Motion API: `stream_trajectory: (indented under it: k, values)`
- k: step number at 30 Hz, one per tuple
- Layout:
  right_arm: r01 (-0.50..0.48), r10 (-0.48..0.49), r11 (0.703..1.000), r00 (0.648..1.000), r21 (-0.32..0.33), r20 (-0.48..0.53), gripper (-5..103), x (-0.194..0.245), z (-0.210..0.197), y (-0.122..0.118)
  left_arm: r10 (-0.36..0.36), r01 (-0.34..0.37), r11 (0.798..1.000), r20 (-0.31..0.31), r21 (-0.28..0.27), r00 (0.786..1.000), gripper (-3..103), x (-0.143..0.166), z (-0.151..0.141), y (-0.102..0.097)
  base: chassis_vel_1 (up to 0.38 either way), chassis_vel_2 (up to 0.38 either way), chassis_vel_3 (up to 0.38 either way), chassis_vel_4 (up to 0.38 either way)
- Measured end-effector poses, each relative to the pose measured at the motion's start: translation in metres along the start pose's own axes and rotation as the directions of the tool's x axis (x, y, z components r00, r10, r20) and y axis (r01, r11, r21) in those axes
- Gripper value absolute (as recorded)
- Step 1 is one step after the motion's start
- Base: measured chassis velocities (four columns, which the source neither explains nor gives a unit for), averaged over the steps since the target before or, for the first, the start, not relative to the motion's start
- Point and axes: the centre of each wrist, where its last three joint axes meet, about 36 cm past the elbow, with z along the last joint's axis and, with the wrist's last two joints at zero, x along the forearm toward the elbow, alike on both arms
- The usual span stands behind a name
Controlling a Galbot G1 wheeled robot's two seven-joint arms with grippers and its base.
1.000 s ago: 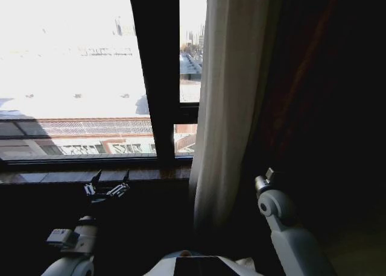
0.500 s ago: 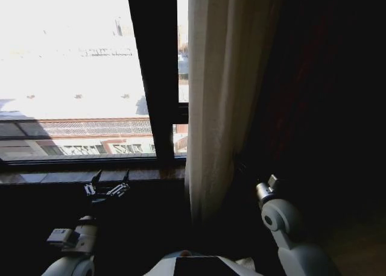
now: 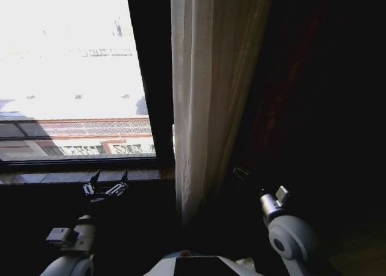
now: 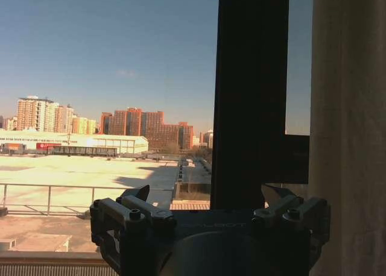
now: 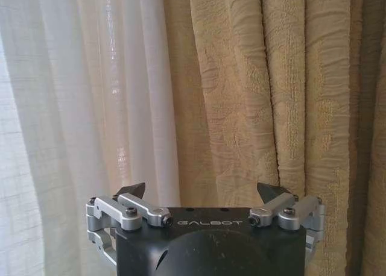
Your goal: Open the curtains by pulling them apart, changing their state from closed to fully open.
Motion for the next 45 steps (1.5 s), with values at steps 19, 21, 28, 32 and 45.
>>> stream_trajectory:
  k: [19, 21, 28, 32, 45]
  values:
    - [-0.008, 0.008, 0.999, 1.000, 0.045, 0.013, 100, -0.012, 0.011, -0.002, 0.003, -0.003, 1.000, 0.003, -0.004, 1.000, 100, 0.000, -0.002, -0.001, 0.080, 0.078, -0.080, -0.080]
    - [-0.009, 0.009, 0.999, 1.000, 0.045, 0.014, 100, -0.013, 0.011, -0.002, 0.004, -0.004, 1.000, 0.003, -0.005, 1.000, 100, 0.000, -0.003, -0.001, 0.247, 0.262, -0.251, -0.263]
    - [-0.014, 0.013, 0.999, 1.000, 0.051, 0.014, 100, -0.014, 0.012, -0.003, 0.006, -0.006, 1.000, 0.004, -0.007, 1.000, 100, 0.000, -0.003, -0.001, 0.293, 0.308, -0.297, -0.295]
    - [-0.017, 0.016, 0.998, 1.000, 0.058, 0.016, 100, -0.016, 0.013, -0.004, 0.007, -0.007, 1.000, 0.004, -0.008, 1.000, 100, 0.000, -0.003, -0.001, 0.341, 0.340, -0.328, -0.349]
    - [-0.036, 0.031, 0.991, 0.999, 0.129, 0.042, 100, -0.053, 0.018, -0.021, 0.012, -0.012, 1.000, 0.001, -0.020, 1.000, 100, -0.002, -0.001, 0.000, 0.173, 0.174, -0.185, -0.191]
